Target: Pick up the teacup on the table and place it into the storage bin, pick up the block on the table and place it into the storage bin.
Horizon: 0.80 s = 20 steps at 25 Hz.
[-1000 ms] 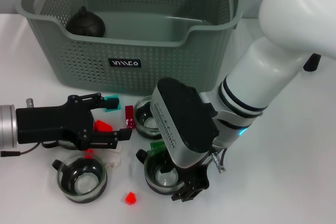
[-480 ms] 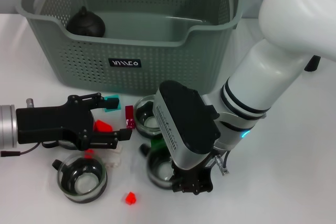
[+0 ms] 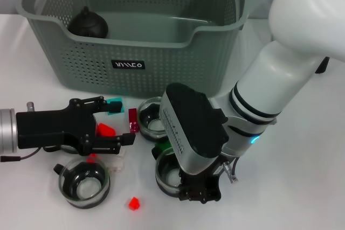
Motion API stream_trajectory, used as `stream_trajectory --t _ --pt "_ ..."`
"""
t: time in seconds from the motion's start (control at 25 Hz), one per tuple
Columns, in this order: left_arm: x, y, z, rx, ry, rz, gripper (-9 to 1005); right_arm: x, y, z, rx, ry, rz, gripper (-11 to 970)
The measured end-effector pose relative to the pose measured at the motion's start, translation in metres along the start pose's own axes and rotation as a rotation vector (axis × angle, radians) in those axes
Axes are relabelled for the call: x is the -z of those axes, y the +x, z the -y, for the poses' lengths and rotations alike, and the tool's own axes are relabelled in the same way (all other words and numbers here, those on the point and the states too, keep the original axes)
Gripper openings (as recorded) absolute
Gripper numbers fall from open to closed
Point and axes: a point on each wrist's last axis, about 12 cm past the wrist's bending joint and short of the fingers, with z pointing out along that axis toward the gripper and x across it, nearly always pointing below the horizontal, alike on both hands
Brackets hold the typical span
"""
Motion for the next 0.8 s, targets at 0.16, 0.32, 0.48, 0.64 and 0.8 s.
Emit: stream_trajectory --t 0.16,0.32,0.48,0.64,0.8 --pt "0.001 0.001 0.001 0.002 0.0 0.0 859 0.003 -0.001 -0.003 -0.015 -0.016 0.016 62" --pt "0.002 0.002 0.001 0.003 -0.008 0.001 859 0.013 -0.001 -0.007 -0.036 -0.016 0.052 62" --pt "0.004 0.002 0.001 -0.001 -0.014 0.013 859 0.027 0.003 -0.01 -0.073 -0.023 0.091 63" --pt "0.005 0.004 0.002 0.0 -0.016 0.016 859 0.042 0.01 -0.016 -0.119 -0.019 0.112 63" --pt "0.007 0.005 0.003 0.003 -0.019 0.015 858 0.06 0.019 -0.024 -0.174 -0.003 0.13 63"
